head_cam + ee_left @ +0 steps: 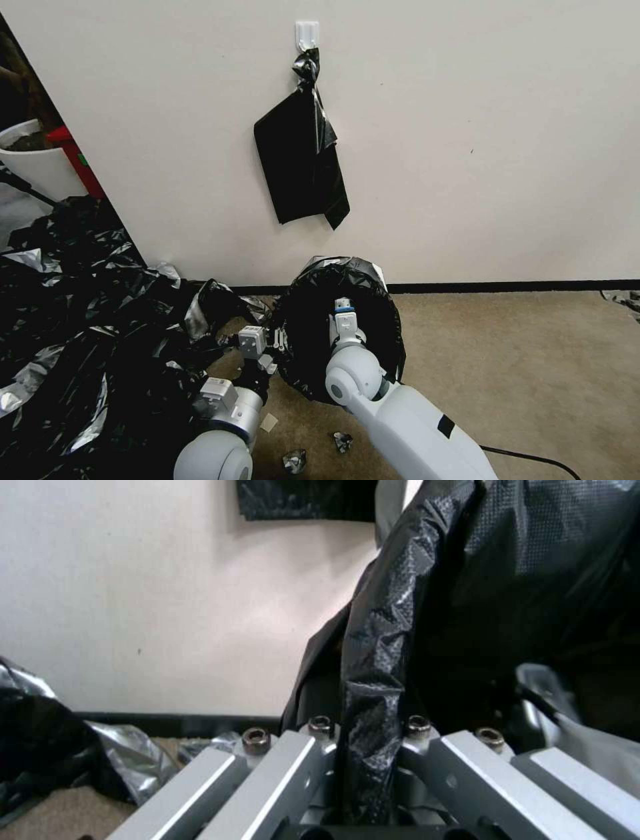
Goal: Place a trash bag onto the trash bin.
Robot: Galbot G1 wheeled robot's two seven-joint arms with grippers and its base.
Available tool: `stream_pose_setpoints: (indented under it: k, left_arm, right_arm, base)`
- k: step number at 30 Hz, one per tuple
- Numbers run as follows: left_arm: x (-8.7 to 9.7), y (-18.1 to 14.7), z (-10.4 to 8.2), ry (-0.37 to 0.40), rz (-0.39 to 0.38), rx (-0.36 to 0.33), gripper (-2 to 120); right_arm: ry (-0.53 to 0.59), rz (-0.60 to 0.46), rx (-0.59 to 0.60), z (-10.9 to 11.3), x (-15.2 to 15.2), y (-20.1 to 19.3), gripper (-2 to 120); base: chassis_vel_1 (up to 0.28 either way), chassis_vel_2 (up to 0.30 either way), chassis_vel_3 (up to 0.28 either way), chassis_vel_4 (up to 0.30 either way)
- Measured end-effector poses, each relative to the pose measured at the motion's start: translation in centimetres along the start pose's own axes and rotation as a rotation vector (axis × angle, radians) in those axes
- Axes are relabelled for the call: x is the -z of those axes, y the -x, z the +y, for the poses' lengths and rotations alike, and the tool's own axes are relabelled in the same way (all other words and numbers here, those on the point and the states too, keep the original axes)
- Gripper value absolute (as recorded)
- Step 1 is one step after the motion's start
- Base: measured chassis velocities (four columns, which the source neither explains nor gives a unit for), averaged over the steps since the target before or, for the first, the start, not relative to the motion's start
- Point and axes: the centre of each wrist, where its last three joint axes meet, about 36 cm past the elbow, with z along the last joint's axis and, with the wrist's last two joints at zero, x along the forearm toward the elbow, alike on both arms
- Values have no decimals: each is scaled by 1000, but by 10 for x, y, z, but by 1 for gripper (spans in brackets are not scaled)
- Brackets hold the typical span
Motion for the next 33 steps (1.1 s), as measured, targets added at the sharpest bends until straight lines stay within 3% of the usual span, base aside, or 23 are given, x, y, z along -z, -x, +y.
stream_pose_setpoints:
  k: [2, 4, 5, 7, 12, 13, 14, 15, 16, 18, 19, 21, 23, 24, 26, 28, 33]
  left_arm:
    - [0, 0, 0, 0, 2, 2, 3]
    - [0, 4, 1, -9, 42, 40, 3]
    - [0, 4, 1, -9, 42, 40, 3]
    - [1, 8, 2, -24, 96, 84, 3]
    - [5, 17, 2, -73, 201, 157, 3]
    - [10, 21, 2, -105, 253, 186, 3]
    - [17, 28, 2, -141, 324, 217, 3]
    - [17, 28, 2, -141, 324, 217, 3]
    - [22, 32, 2, -160, 367, 231, 3]
    - [35, 44, 4, -200, 487, 250, 3]
    - [35, 44, 4, -200, 487, 250, 3]
    - [42, 51, 4, -208, 538, 254, 3]
    - [41, 54, 4, -207, 549, 258, 3]
    - [39, 58, 3, -200, 563, 260, 3]
    - [38, 59, 3, -199, 566, 259, 3]
    - [35, 60, 1, -199, 575, 255, 15]
    - [32, 55, 1, -201, 580, 255, 31]
  right_arm:
    - [3, 3, 5, 0, 0, -1, 0]
    - [61, 26, 127, -3, 1, -25, 0]
    - [61, 26, 127, -3, 1, -25, 0]
    - [88, 8, 262, -5, -4, -52, 10]
    - [70, -100, 433, -15, -11, -96, 25]
    - [69, -183, 479, -22, -10, -109, 30]
    - [70, -337, 521, -33, -8, -116, 36]
    - [70, -337, 521, -33, -8, -116, 36]
    - [58, -451, 541, -40, -7, -115, 39]
    - [-53, -788, 517, -66, 1, -98, 51]
    - [-53, -788, 517, -66, 1, -98, 51]
    - [-107, -908, 439, -81, 10, -89, 59]
    - [-105, -919, 413, -84, 12, -89, 64]
    - [-68, -899, 378, -84, 12, -93, 72]
    - [-54, -885, 369, -84, 11, -94, 74]
    - [-18, -829, 332, -83, 4, -97, 86]
    - [-3, -784, 300, -81, 1, -98, 99]
  base:
    - [0, 0, 0, 0]
    - [0, 0, 0, 0]
    - [0, 0, 0, 0]
    - [0, 0, 0, 0]
    - [0, 0, 0, 0]
    - [0, 0, 0, 0]
    - [0, 0, 0, 0]
    - [0, 0, 0, 0]
    - [0, 0, 0, 0]
    - [0, 0, 0, 0]
    - [0, 0, 0, 0]
    - [0, 0, 0, 0]
    - [0, 0, 0, 0]
    - [0, 0, 0, 0]
    - [0, 0, 0, 0]
    - [0, 0, 0, 0]
    - [0, 0, 0, 0]
